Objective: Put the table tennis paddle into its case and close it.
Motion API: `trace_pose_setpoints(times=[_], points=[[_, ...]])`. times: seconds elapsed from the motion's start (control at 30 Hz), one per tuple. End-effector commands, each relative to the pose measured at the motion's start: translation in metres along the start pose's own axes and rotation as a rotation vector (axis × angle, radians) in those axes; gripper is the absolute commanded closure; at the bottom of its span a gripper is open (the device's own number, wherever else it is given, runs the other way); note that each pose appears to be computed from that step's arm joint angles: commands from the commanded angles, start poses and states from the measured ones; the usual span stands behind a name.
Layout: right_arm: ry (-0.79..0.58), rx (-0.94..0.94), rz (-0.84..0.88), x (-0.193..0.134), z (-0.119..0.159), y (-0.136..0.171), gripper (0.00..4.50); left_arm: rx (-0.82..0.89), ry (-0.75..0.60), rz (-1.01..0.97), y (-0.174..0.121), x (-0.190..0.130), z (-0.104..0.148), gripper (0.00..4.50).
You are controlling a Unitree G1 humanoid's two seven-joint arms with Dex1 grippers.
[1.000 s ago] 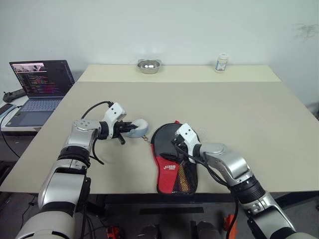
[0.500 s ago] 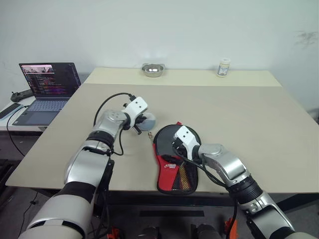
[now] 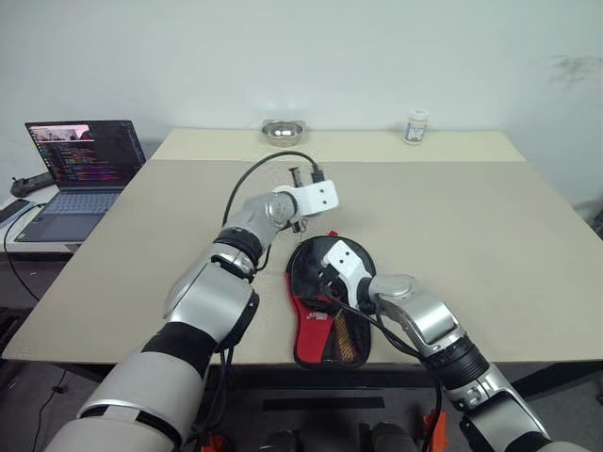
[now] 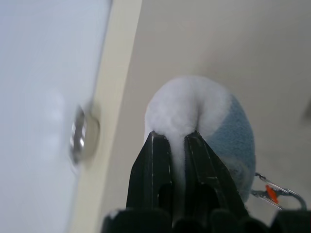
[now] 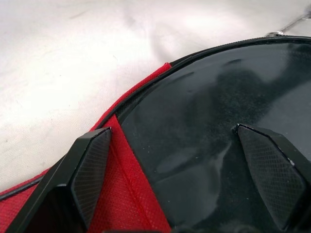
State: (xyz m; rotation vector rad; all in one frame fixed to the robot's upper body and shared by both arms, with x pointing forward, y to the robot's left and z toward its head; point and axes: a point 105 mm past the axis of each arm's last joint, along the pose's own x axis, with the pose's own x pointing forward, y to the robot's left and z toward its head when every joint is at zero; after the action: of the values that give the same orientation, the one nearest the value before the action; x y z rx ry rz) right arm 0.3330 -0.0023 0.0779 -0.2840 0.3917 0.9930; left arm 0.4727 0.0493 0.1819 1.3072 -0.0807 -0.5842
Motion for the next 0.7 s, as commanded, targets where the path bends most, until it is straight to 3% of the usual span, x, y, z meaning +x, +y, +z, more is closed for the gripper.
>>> trace_pose_setpoints(times=[0.03,0.17,0.43,0.57,0.7], points=[[0.224,0.125,0.111,0.009,-0.069,0.031,0.00,0.139,-0.162,0.102,0.028,0.003,0.059,4.49],[0.227,0.124,0.124,0.009,-0.070,0.037,0.00,0.151,-0.278,0.080,0.018,0.007,0.103,4.49],[0.224,0.124,0.114,0.009,-0.070,0.036,0.00,-0.039,-0.457,-0.072,-0.012,0.005,0.150,4.49],[0.221,0.119,0.110,0.010,-0.068,0.034,0.00,-0.125,-0.513,-0.158,-0.024,0.003,0.159,4.49],[0.215,0.116,0.108,0.012,-0.066,0.032,0.00,-0.127,-0.493,-0.192,-0.033,0.004,0.153,4.49]])
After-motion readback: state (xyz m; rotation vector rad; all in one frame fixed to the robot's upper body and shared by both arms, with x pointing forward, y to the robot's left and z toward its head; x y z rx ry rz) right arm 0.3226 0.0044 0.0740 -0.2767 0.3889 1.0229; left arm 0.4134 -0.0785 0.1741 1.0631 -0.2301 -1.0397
